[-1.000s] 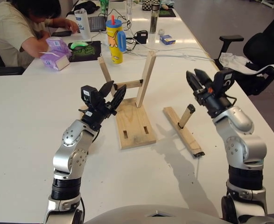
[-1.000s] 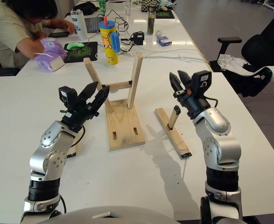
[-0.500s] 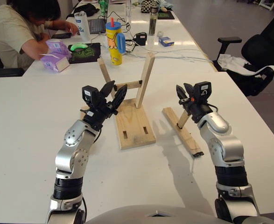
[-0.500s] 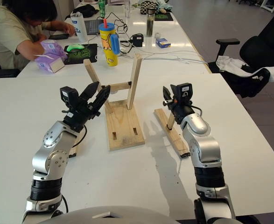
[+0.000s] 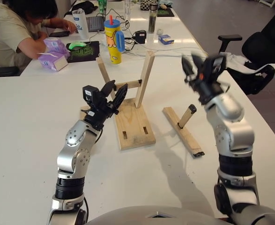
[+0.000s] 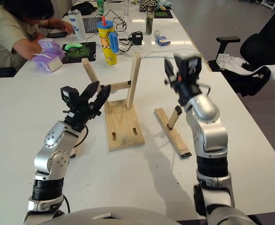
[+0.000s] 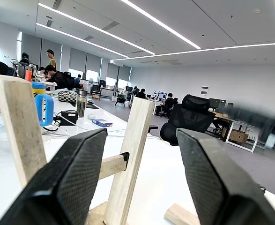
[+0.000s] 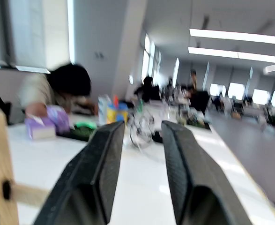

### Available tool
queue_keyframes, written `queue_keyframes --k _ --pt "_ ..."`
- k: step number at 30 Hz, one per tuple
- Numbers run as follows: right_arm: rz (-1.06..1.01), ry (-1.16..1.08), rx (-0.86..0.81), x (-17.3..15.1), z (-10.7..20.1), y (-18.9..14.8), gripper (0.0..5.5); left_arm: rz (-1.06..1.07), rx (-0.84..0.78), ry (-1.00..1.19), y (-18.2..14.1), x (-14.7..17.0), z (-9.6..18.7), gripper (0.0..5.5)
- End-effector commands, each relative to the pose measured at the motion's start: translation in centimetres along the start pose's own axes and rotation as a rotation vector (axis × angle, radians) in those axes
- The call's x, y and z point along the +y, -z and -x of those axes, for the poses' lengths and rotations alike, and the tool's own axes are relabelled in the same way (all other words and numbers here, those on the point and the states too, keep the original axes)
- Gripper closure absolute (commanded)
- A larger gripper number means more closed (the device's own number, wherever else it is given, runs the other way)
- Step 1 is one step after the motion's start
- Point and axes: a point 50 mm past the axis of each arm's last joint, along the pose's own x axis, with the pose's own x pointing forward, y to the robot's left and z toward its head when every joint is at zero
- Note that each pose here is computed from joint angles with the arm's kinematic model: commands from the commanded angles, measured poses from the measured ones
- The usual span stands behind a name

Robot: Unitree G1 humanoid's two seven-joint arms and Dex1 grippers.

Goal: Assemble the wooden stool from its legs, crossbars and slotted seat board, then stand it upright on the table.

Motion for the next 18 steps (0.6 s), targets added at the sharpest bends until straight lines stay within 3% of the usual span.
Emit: queue_keyframes --k 1,5,10,14,18 --pt "-0.112 -0.294 0.253 4.4 4.4 3.5 4.03 -0.018 -0.002 -0.022 -0.1 0.1 0.3 2.74" --pt "-0.219 -0.434 0.626 5.2 12.3 7.3 3.42 -0.032 0.019 -0.023 -0.1 0.2 1.3 2.74" --pt "-0.286 -0.257 0.775 2.3 17.6 8.6 2.65 -0.114 0.109 0.084 0.2 -0.5 3.0 2.74" --pt "-0.184 -0.131 0.809 0.1 18.9 8.9 2.05 -0.297 0.291 0.258 2.2 -2.0 5.1 2.74" --pt "-0.148 -0.136 0.857 -1.1 17.1 10.8 1.48 -0.440 0.429 0.378 4.3 -2.3 6.2 2.74"
